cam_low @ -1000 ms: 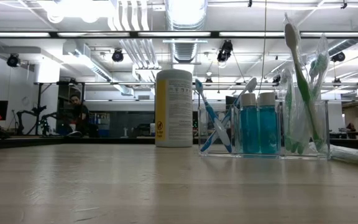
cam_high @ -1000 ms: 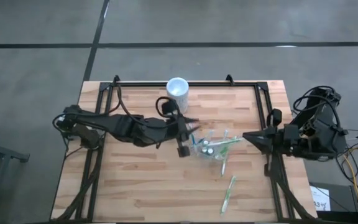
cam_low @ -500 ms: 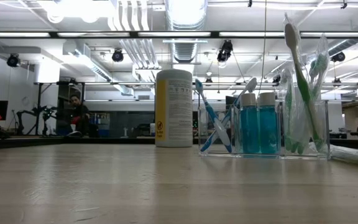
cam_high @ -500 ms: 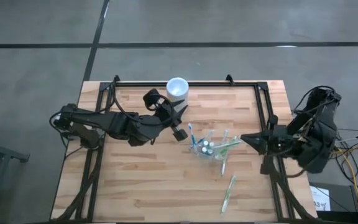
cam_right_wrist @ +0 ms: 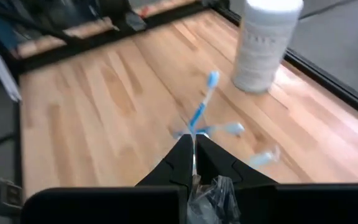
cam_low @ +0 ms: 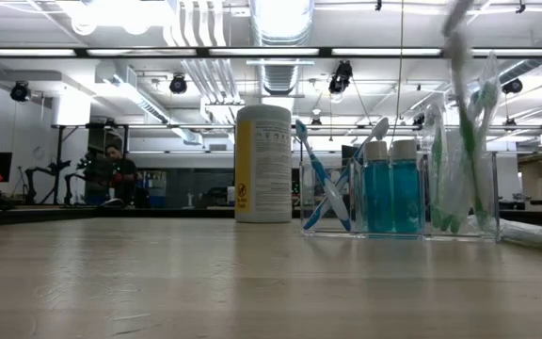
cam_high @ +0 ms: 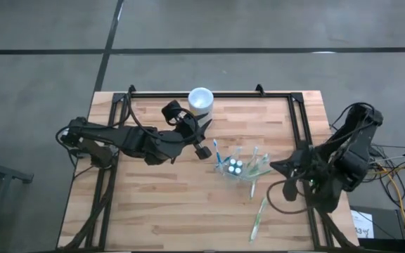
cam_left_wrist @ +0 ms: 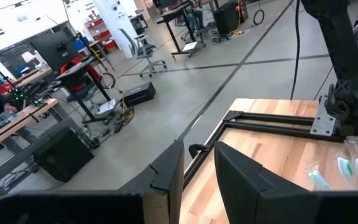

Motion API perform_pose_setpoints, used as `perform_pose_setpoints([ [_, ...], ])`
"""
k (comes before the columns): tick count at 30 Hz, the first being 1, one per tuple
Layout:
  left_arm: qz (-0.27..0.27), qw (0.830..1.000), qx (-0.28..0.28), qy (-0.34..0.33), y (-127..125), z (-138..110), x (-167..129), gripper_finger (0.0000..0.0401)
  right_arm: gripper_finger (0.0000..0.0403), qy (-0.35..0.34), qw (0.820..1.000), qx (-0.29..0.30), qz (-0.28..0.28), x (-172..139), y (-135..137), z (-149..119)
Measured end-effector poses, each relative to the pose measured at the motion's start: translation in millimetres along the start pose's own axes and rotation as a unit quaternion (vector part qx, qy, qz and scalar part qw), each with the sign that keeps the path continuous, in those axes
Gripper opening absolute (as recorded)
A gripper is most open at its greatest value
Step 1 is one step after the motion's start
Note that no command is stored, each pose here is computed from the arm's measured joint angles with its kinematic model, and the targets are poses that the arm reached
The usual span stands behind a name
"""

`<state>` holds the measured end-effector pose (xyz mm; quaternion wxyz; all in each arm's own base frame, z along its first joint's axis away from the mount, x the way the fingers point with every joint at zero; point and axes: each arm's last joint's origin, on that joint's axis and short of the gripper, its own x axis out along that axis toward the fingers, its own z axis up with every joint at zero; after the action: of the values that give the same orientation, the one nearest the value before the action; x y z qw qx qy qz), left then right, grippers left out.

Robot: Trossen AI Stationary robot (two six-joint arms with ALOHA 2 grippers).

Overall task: Pick & Place toothbrushing station
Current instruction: Put the green toothbrush into the right section of the transparent organizer

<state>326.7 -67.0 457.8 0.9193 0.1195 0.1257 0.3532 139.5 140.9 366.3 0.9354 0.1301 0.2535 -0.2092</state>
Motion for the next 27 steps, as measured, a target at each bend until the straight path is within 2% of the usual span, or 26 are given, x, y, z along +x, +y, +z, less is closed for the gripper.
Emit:
perform_pose_setpoints([
  [8, 0.0, 1.0, 0.001, 0.001, 0, 0, 0, 0.0094, 0.0012, 0.021, 0.997, -0.021, -0.074, 14, 0, -10],
  [17, 0.0, 1.0, -0.002, 0.001, 0, 0, 0, 0.0094, 0.0012, 0.104, 0.987, -0.024, -0.117, 40, 5, -13],
  [21, 0.0, 1.0, -0.001, 0.001, 0, 0, 0, 0.0094, 0.0012, 0.109, 0.985, -0.037, -0.133, 51, 12, -17],
  [27, 0.0, 1.0, -0.002, 0.001, 0, 0, 0, 0.0094, 0.0012, 0.112, 0.982, -0.017, -0.149, 75, 24, -20],
])
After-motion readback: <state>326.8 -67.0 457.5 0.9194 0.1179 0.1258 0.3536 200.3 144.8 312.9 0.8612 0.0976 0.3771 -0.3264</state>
